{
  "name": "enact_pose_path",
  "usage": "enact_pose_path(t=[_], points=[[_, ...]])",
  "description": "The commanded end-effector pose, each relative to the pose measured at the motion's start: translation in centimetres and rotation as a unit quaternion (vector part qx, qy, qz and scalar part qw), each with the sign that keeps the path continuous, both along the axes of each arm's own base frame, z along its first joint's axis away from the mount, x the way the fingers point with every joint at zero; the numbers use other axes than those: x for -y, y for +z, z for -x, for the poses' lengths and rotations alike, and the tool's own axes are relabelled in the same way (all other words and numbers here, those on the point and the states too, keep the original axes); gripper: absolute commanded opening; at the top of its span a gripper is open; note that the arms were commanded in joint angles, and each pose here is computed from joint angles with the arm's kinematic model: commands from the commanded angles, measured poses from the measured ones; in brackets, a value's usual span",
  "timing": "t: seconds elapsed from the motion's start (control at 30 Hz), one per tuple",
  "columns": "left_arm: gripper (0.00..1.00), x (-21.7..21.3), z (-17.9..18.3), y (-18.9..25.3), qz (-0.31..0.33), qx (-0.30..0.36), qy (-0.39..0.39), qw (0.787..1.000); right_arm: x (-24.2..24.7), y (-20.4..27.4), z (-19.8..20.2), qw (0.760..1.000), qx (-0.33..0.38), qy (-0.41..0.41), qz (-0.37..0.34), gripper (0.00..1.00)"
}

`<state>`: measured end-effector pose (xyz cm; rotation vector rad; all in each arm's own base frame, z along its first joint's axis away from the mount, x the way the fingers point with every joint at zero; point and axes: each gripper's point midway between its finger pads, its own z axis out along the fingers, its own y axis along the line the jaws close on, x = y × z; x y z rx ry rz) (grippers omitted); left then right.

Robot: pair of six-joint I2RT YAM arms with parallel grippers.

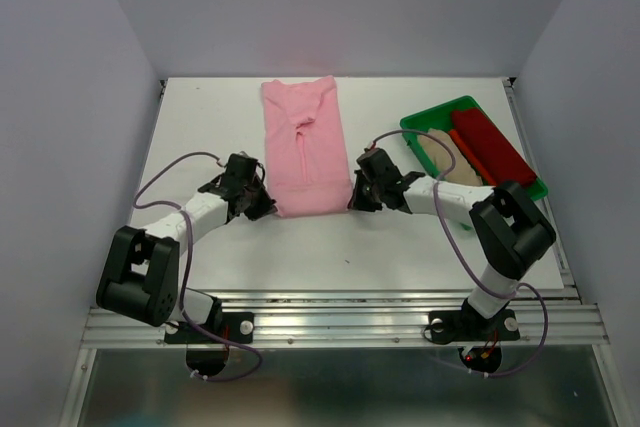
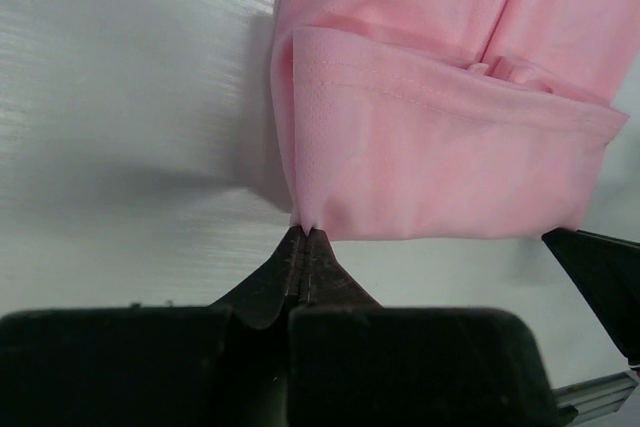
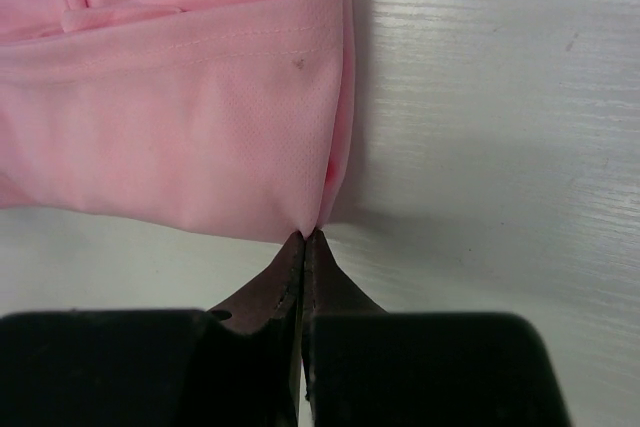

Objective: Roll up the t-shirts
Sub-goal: Roll the T-shirt to the center of the board.

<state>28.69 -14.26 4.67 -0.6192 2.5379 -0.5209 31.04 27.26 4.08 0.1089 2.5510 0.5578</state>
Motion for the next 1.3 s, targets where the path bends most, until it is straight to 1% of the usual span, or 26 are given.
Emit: enact_pose_path(t=[0.0,0.37,0.57,0.7,0.73,0.87,1.03,1.1,1.13,1.17,1.27], points=[[0.0,-0.1,-0.7,1.3,0.005,-0.007,0.011,1.0,-0.8,3.0,-1.3,0.999,0.033,-0.003,-0.015,0.01],[0.0,-0.4,-2.2,2.8,0.028,0.0,0.022,0.999,-0.5,4.6,-3.2,0.998,0.048,-0.013,-0.03,0.01],[0.0,-0.4,-2.7,3.3,0.031,0.001,0.021,0.999,-1.0,5.0,-3.5,0.998,0.05,-0.006,-0.035,0.01],[0.0,-0.4,-2.1,3.0,0.034,-0.004,0.016,0.999,-0.9,4.8,-3.3,0.998,0.047,-0.005,-0.035,0.01],[0.0,-0.4,-1.6,2.5,0.034,-0.01,0.016,0.999,-1.2,4.6,-2.7,0.998,0.037,0.006,-0.042,0.01],[0.0,-0.5,-0.2,1.3,0.037,-0.028,0.01,0.999,-0.9,3.4,-1.6,0.999,0.017,0.007,-0.042,0.01],[0.01,-0.7,1.0,0.0,0.037,-0.034,0.005,0.999,-0.4,2.2,-0.7,0.999,0.004,0.005,-0.04,0.01],[0.11,-1.0,1.1,-0.1,0.029,-0.032,0.005,0.999,-0.1,1.8,-0.4,0.999,0.001,0.007,-0.034,0.09],[0.23,-1.1,1.1,-0.1,0.026,-0.031,0.005,0.999,0.0,1.7,-0.4,1.0,0.001,0.006,-0.031,0.14],[0.3,-1.4,1.1,0.0,0.017,-0.027,0.004,0.999,0.3,1.8,-0.4,1.0,0.006,0.007,-0.023,0.23],[0.46,-2.0,0.6,1.0,-0.003,-0.01,0.005,1.0,1.3,2.1,-0.9,1.0,0.021,0.001,0.005,0.31]])
